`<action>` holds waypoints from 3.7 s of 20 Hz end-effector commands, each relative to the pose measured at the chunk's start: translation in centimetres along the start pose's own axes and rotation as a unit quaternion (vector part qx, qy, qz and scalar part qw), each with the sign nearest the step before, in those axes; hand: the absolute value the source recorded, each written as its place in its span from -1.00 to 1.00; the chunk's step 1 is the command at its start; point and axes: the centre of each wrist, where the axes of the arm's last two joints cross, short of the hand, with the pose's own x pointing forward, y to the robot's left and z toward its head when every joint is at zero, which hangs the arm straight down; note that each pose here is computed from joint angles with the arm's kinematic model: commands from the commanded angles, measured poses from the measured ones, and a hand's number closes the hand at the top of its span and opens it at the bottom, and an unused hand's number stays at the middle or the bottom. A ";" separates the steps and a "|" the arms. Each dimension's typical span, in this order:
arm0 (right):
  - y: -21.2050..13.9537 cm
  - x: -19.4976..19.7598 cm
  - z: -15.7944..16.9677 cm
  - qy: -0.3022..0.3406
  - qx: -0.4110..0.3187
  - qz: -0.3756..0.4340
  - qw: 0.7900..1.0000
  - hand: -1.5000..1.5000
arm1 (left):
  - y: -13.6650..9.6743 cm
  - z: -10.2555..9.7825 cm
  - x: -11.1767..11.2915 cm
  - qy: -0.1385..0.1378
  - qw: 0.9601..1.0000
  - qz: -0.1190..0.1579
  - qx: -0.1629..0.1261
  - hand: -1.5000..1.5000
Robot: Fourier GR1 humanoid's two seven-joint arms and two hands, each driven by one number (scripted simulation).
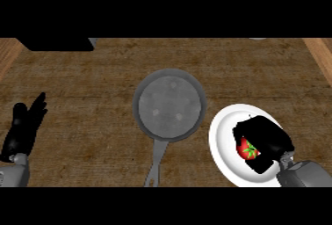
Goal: Pick the tomato from the plate and place it in the pan
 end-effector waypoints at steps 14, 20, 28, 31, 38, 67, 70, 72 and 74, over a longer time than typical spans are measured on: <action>-3.7 -9.7 5.4 0.044 -0.195 -0.081 0.977 1.00 | -0.4 -0.4 0.1 0.003 1.000 0.002 -0.003 0.00; -6.4 -7.9 6.7 -0.049 -0.327 -0.119 0.936 1.00 | 0.7 -0.1 0.9 0.001 1.000 -0.002 0.004 0.00; -10.0 -2.4 4.5 -0.060 -0.323 -0.171 0.929 1.00 | -1.1 -0.4 0.5 0.005 1.000 0.002 0.003 0.00; -11.5 0.1 0.0 -0.071 -0.315 -0.198 0.925 1.00 | 1.1 -0.4 0.9 -0.001 1.000 0.001 -0.009 0.00; -13.7 6.4 -6.3 -0.070 -0.283 -0.264 0.919 1.00 | -0.6 -0.1 -0.3 -0.002 1.000 -0.008 -0.002 0.00; -3.8 8.5 -18.0 -0.054 -0.204 -0.407 0.889 -1.00 | -3.3 -2.5 3.6 -0.046 0.998 -0.018 -0.047 0.00; -4.5 9.0 -18.0 -0.072 -0.226 -0.436 0.868 -1.00 | -3.4 -2.3 3.2 -0.045 0.998 -0.012 -0.044 0.00; -4.6 8.6 -18.1 -0.079 -0.252 -0.458 0.849 -1.00 | -3.5 -2.1 3.9 -0.040 0.998 -0.013 -0.049 0.00; -4.4 8.9 -17.9 -0.086 -0.276 -0.473 0.833 -1.00 | -2.6 -2.2 3.7 -0.040 0.998 -0.019 -0.045 0.00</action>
